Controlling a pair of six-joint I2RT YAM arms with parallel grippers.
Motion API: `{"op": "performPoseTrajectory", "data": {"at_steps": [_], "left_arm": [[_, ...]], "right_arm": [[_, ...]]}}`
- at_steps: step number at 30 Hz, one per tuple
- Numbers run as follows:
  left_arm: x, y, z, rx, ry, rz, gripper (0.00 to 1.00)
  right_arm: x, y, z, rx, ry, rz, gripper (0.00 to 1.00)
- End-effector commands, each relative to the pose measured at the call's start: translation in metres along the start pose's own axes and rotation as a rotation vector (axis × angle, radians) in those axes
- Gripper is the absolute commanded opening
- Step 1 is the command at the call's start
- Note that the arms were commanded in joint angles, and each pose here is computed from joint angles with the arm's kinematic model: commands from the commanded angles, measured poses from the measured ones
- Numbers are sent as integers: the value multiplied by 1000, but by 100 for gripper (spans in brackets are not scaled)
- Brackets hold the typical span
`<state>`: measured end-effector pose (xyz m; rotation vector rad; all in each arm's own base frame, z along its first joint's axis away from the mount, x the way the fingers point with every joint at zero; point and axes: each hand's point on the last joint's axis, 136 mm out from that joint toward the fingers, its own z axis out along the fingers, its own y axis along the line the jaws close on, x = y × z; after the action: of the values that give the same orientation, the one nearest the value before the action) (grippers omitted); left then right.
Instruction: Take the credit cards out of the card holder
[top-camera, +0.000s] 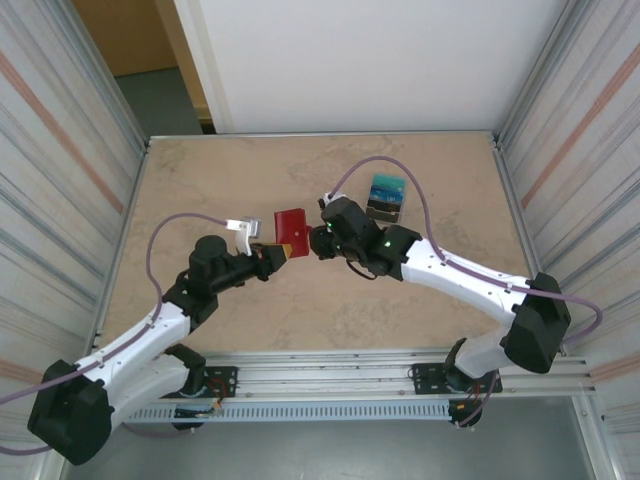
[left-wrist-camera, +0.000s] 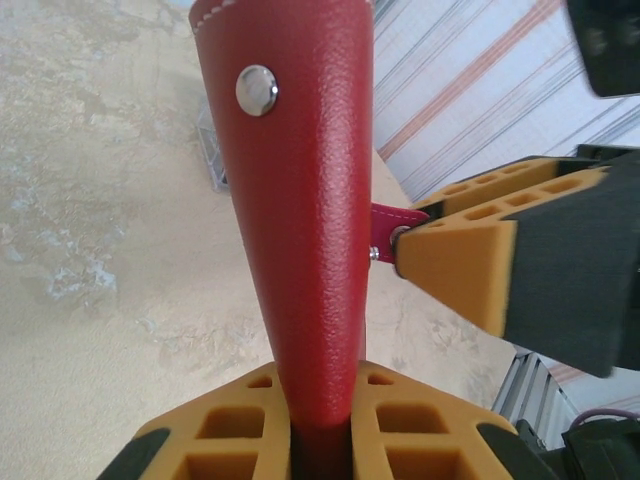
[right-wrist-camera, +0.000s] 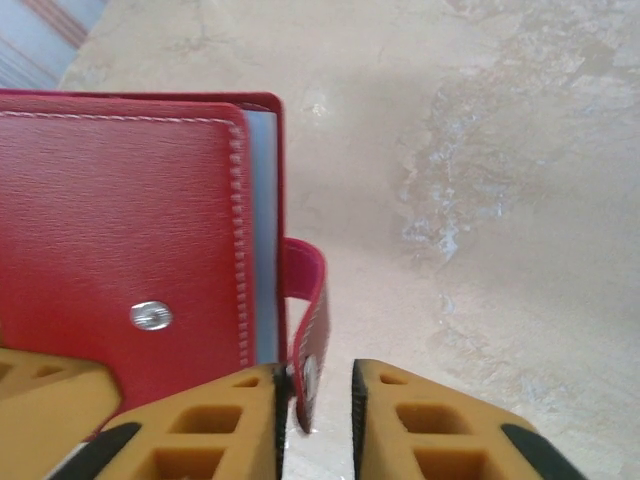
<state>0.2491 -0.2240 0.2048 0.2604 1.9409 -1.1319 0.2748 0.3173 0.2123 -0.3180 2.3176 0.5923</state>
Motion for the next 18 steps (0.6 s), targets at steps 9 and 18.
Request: {"op": "performPoseTrajectory", "data": {"at_steps": [9,18], "left_arm": [[-17,-47,-11,204,-18,128,0],[-34,-67,-21,293,-78,126,0]], "right_arm": [[-13,7,-15,-307,-26,88,40],[-24,7,-42,-595,-69,157,41]]}}
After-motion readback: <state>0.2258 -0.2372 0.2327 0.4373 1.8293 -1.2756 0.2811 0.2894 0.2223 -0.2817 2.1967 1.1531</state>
